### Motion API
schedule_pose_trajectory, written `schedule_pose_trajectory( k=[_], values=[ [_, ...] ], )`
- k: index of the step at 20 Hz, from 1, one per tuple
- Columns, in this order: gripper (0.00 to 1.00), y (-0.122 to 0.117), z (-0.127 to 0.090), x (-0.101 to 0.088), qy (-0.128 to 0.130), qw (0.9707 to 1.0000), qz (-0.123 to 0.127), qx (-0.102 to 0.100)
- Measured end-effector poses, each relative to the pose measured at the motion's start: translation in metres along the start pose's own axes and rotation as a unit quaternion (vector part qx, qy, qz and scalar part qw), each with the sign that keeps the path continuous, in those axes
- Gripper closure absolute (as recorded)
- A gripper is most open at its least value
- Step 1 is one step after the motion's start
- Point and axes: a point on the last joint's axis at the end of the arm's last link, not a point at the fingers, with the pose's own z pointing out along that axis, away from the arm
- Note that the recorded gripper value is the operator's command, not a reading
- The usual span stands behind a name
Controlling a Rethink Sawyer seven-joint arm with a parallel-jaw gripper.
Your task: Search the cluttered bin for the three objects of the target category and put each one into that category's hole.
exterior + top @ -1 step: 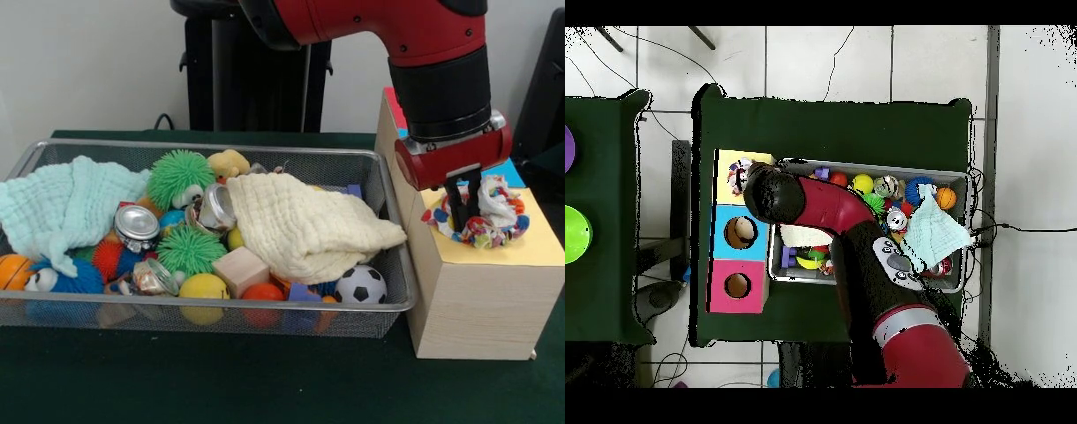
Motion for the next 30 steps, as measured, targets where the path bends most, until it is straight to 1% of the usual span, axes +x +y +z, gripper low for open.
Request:
schedule_pose_trajectory(
  k=[3, 6, 12, 22, 25, 30],
  values=[
    [1.0, 0.001, 0.0, -0.001, 0.003, 1.0, 0.0, -0.002],
    [1.0, 0.002, 0.0, -0.003, 0.014, 0.9999, 0.0, -0.004],
    [1.0, 0.001, 0.0, -0.006, 0.025, 0.9997, 0.002, -0.007],
    [1.0, 0.001, 0.0, -0.007, 0.034, 0.9992, 0.012, -0.015],
    [1.0, 0.002, 0.0, -0.005, 0.041, 0.9988, 0.018, -0.021],
    [1.0, 0.007, 0.001, 0.005, 0.062, 0.9972, 0.026, -0.032]
  ],
)
